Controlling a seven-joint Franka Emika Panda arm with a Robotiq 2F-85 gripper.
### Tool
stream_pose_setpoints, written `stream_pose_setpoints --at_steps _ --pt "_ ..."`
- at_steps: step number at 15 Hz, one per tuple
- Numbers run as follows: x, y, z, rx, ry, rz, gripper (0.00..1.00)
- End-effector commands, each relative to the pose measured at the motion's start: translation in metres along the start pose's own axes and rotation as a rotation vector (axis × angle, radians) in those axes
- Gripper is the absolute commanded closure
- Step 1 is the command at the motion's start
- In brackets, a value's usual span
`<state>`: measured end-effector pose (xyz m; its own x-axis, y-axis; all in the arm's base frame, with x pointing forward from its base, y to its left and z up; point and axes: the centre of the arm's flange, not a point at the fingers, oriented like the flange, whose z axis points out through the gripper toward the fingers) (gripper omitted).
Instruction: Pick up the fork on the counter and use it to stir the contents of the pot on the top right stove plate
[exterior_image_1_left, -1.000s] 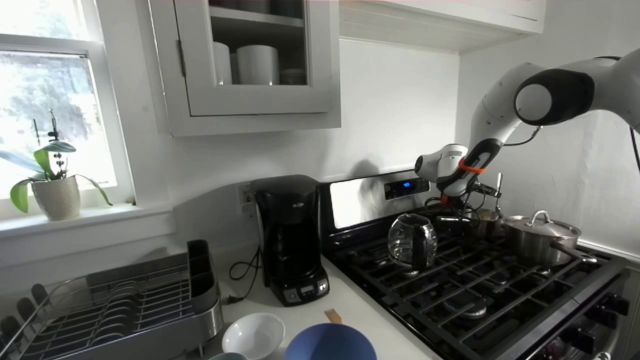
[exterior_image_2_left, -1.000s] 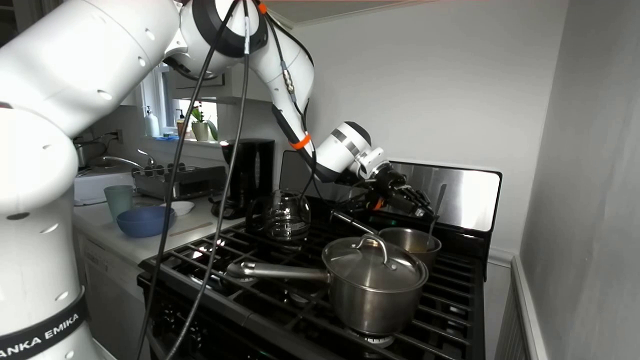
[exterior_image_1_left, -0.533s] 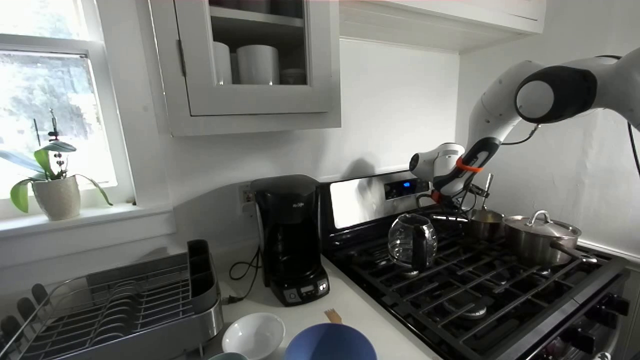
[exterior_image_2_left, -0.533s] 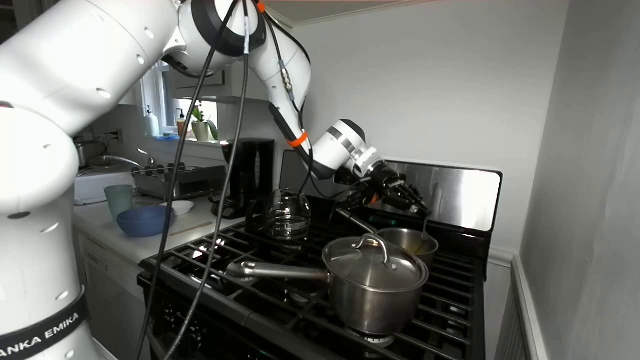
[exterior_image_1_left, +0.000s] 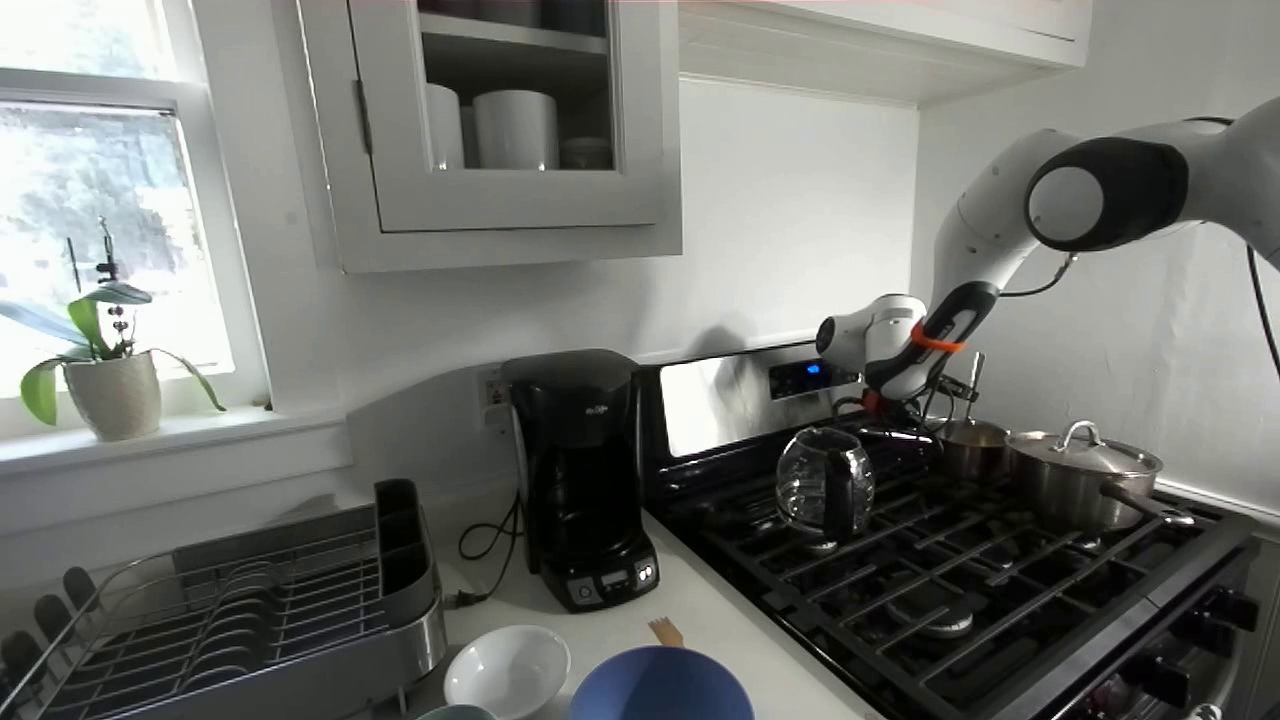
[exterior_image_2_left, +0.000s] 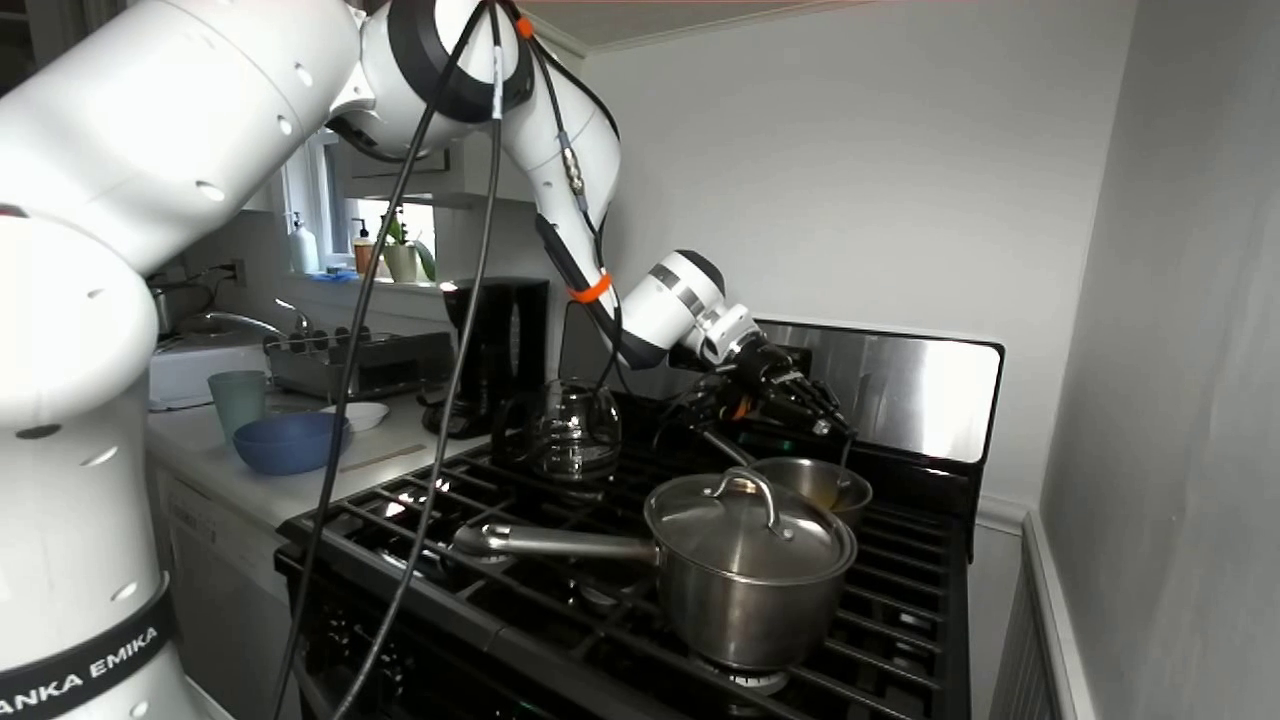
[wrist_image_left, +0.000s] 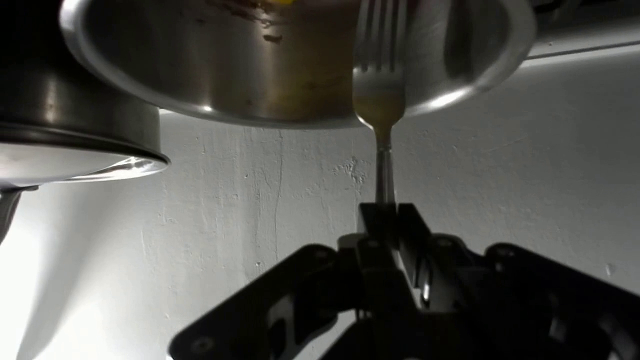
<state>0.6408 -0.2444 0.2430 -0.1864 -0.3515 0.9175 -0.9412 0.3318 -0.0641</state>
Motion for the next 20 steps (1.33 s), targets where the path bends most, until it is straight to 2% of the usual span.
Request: stream_pose_setpoints --at_steps 1,4,9,16,20 --pt "0.002 0.007 -0.001 -0.021 0.024 -0.101 0.97" --pt "0.004 0.014 -0.002 -0.039 0.032 -0.199 0.97" --pt "0.003 0.018 -0.007 -0.009 -0.018 -0.336 0.97" --pt "-0.003 0.026 -0.021 0.094 -0.141 -0.37 0.97" --pt "0.0 0.024 -0.023 0.137 -0.183 -0.309 0.97"
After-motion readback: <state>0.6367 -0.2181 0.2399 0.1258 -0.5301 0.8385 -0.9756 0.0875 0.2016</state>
